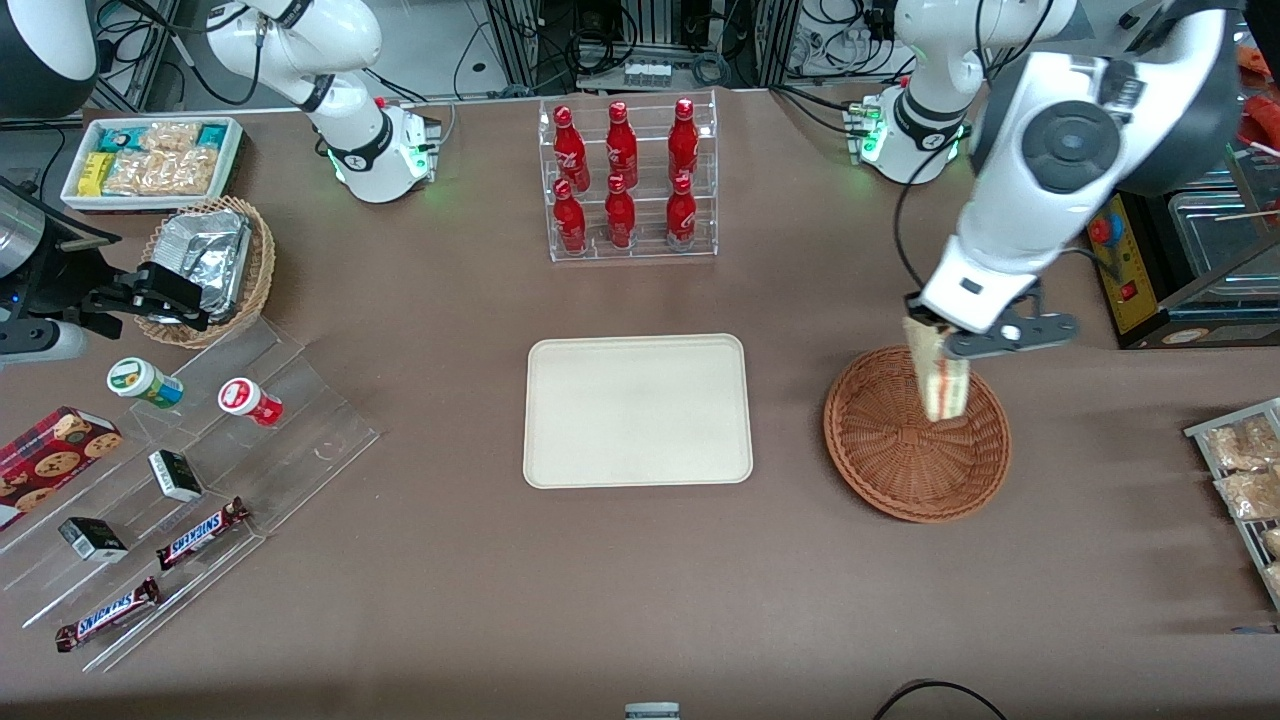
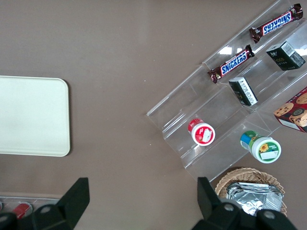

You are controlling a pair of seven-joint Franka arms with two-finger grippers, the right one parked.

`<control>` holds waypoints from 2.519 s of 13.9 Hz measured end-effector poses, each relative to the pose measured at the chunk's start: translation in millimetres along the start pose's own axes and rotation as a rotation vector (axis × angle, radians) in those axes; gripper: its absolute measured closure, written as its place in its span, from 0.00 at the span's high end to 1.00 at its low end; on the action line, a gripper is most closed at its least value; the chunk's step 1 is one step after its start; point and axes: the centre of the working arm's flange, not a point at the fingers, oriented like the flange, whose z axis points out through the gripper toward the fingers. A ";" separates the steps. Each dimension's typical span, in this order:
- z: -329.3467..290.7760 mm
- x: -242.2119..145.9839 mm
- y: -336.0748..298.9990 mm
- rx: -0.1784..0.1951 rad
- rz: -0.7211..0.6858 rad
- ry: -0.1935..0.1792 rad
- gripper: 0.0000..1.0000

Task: Place sandwich from basket to tray
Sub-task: 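Lift the sandwich out of the basket with the left gripper, then carry the held sandwich over the cream tray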

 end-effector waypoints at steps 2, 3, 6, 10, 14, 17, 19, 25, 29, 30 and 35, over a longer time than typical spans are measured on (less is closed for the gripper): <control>0.4 -6.8 18.4 -0.043 0.016 -0.022 0.10; 0.9 -8.0 25.1 -0.064 0.015 -0.034 0.10; 2.5 -9.8 54.4 -0.089 -0.017 -0.049 0.10; 4.5 -9.8 84.0 -0.113 -0.056 -0.060 0.10; -9.2 -3.1 84.9 -0.156 -0.091 -0.052 0.10; -8.6 2.4 89.9 -0.189 -0.126 -0.073 0.10; 2.3 0.6 111.5 -0.212 -0.133 -0.081 0.10; 31.2 -42.0 205.4 -0.205 -0.109 -0.073 0.10; 64.6 -71.6 255.1 -0.124 -0.045 -0.015 0.10; 73.1 -76.8 263.4 -0.110 -0.024 -0.011 0.10; 85.8 -92.8 283.0 -0.095 -0.021 -0.020 0.10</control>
